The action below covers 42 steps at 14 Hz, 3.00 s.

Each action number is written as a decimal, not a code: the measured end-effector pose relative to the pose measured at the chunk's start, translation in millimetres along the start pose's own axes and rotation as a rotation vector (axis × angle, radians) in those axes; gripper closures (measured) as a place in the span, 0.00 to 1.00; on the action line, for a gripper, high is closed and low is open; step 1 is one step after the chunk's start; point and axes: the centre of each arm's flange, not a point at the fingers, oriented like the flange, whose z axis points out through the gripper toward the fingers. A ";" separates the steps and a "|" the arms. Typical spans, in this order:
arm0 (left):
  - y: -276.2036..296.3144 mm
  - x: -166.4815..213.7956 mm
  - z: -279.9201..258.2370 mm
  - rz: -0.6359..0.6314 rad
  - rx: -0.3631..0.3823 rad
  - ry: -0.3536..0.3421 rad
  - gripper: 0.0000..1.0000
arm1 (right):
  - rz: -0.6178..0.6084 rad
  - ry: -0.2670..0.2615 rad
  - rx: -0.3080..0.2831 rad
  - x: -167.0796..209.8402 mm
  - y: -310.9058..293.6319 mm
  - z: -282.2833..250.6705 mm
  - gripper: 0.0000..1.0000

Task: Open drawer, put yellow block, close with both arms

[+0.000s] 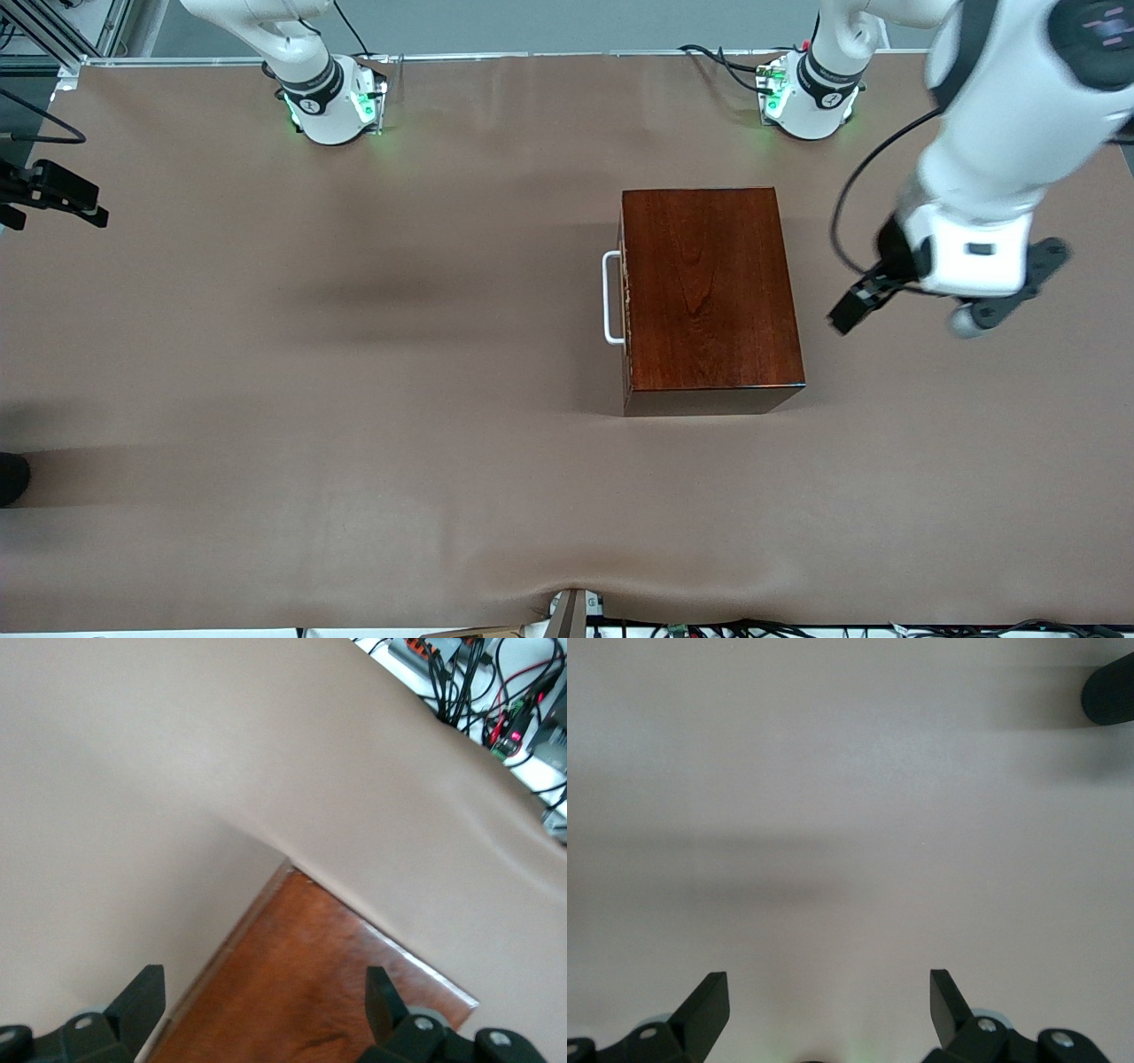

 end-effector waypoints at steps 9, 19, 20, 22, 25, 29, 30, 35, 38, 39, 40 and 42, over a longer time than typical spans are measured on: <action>-86.3 32.4 -14.4 0.382 0.060 -0.111 0.00 | 0.000 0.000 0.000 0.0 0.0 0.0 0.00; -121.3 27.9 -40.3 0.639 0.037 -0.148 0.00 | 0.000 0.000 0.000 0.0 0.2 0.0 0.00; -117.7 22.5 -41.3 0.651 0.037 -0.149 0.00 | 0.000 0.000 0.000 0.0 0.3 0.0 0.00; -117.4 15.8 -42.8 0.659 0.038 -0.150 0.00 | 0.001 0.000 0.000 0.0 0.3 0.0 0.00; -125.6 12.6 -48.6 0.650 0.039 -0.143 0.00 | 0.002 0.000 0.000 -0.1 0.8 0.0 0.00; -132.7 10.8 -60.1 0.640 0.035 -0.122 0.00 | 0.002 0.000 0.000 -0.1 0.9 0.0 0.00; -130.4 7.6 -62.8 0.647 0.033 -0.118 0.00 | 0.002 0.000 0.000 -0.1 0.9 0.0 0.00; -127.8 -1.7 -64.7 0.662 0.042 -0.141 0.00 | 0.003 -0.001 0.000 -0.3 1.5 0.2 0.00; -127.9 -1.6 -64.6 0.663 0.042 -0.141 0.00 | 0.006 -0.002 0.001 -0.6 3.3 0.3 0.00; -127.5 -2.0 -64.6 0.664 0.042 -0.141 0.00 | 0.007 -0.002 0.001 -0.6 3.5 0.3 0.00; -127.1 -2.3 -64.9 0.665 0.042 -0.141 0.00 | 0.007 -0.002 0.001 -0.6 3.7 0.3 0.00; -126.9 -2.2 -66.7 0.665 0.040 -0.137 0.00 | 0.007 -0.002 0.001 -0.7 3.8 0.3 0.00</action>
